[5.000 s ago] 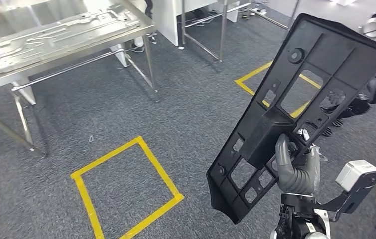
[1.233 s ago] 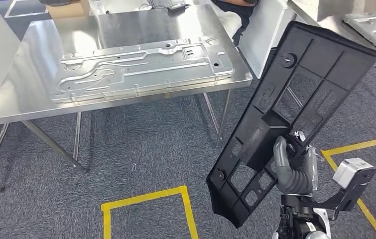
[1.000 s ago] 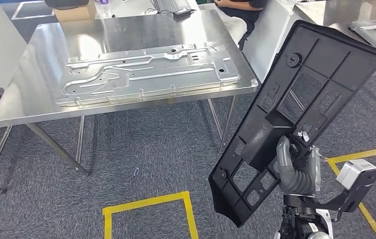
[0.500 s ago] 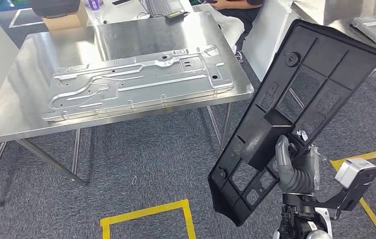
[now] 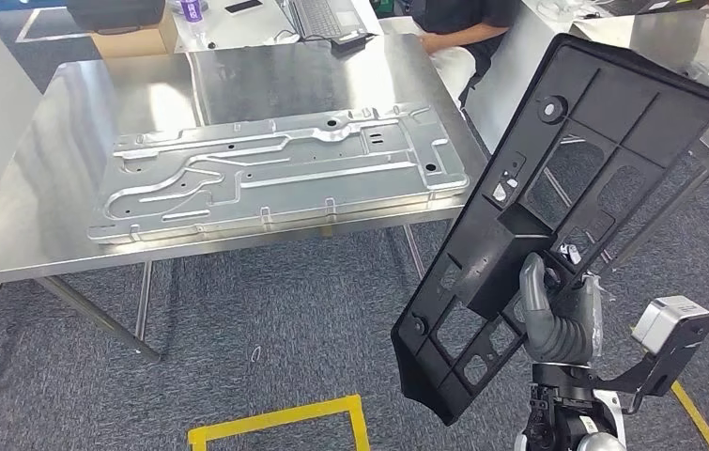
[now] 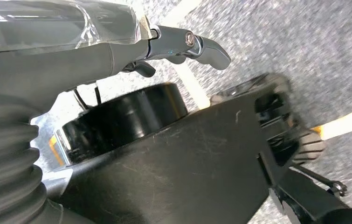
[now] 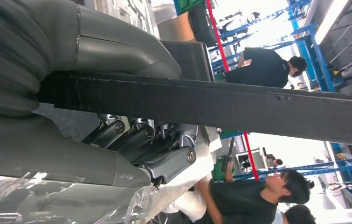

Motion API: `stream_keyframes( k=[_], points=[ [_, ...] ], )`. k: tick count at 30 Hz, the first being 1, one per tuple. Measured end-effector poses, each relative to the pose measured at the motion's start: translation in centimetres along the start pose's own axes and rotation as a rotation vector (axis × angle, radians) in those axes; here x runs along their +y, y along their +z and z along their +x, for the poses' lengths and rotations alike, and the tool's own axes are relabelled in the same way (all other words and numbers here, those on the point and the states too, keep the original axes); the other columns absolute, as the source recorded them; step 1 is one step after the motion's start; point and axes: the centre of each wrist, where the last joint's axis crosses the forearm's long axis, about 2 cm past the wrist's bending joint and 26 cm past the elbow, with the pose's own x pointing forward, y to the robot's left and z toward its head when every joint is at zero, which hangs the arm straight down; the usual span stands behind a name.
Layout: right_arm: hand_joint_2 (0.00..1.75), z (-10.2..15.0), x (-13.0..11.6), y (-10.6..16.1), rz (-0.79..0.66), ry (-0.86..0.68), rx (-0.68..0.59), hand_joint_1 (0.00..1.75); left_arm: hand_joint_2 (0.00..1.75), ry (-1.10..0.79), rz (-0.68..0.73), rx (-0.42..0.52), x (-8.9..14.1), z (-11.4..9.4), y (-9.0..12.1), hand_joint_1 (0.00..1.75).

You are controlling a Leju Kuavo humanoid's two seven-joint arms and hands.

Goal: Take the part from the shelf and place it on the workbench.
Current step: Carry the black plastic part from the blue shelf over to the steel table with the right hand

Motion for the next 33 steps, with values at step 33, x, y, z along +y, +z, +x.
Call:
stream_keyframes(
  k=[33],
  points=[
    [1.75,-0.14,0.11,-0.25,0.010,-0.004,0.016,1.75,1.75,0.004,0.010,0.021,-0.12,-0.04,0.03,0.00]
  ],
)
